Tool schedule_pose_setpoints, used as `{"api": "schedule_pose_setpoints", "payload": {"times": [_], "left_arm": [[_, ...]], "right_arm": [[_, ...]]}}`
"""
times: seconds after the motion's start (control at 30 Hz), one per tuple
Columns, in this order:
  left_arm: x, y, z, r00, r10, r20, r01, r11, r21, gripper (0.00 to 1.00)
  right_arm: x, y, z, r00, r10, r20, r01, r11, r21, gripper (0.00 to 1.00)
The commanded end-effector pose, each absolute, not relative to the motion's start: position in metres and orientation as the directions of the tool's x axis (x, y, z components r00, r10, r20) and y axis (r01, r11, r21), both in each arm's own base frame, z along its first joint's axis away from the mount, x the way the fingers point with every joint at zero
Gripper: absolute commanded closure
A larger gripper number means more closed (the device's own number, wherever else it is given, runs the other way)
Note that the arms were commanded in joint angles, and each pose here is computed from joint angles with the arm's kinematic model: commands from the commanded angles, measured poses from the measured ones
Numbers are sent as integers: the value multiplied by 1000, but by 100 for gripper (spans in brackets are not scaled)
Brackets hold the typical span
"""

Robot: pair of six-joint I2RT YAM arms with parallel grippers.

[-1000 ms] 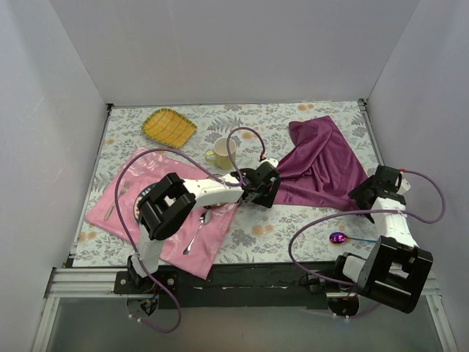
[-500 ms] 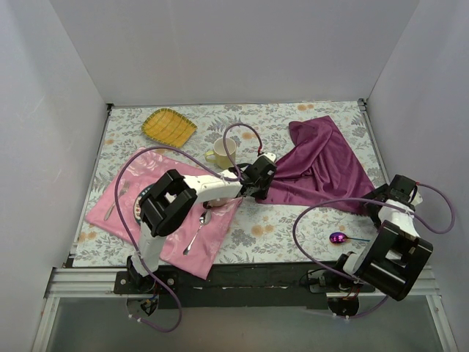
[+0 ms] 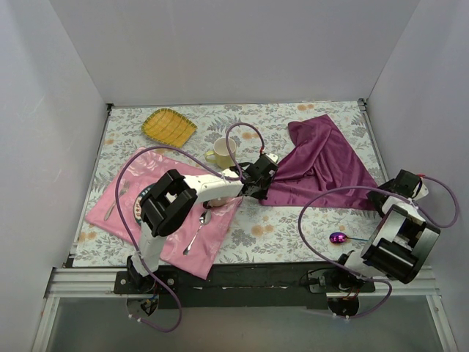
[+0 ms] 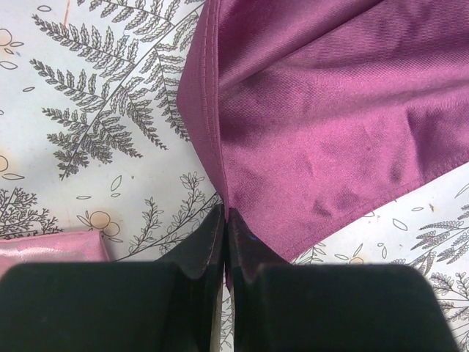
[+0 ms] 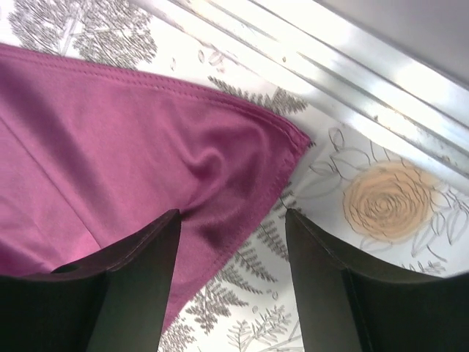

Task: Fold the napkin, place the utensils inside, and roll it up
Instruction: Flatten the napkin out

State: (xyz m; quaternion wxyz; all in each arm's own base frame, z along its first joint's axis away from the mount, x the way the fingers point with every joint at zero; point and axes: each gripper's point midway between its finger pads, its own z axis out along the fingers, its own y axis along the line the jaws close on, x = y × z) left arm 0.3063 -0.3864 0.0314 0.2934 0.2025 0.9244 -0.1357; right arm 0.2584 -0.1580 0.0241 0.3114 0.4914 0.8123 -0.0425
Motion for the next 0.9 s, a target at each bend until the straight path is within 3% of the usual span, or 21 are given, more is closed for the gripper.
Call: {"api": "schedule_pose_setpoints", "payload": {"times": [0.0,0.33,0.57,0.77,0.87], "left_arm": [[311,-389,55,-722,289,-628,466,875,-132,100],[316,-398,110,-671,250,-698,496,851,-172,100],[321,-404,191,-615,136,-777,497,831,-248,100],[314,-399,289,-519,6,-855,538,779,-322,100],[310,-392,352,-439,-77,-895,577,740,-346,100]], "right_arm": [[265,-152,10,-346,780,-522,799,537,272,34],[281,-121,23,-384,771,-507,695,603,391,96],[296,-60,99,-414,687,-597,550,712,437,99],[292,-45,196,-314,621,-718,467,760,453,99],[289,-45,275,-208,564,-799,376,800,467,99]]}}
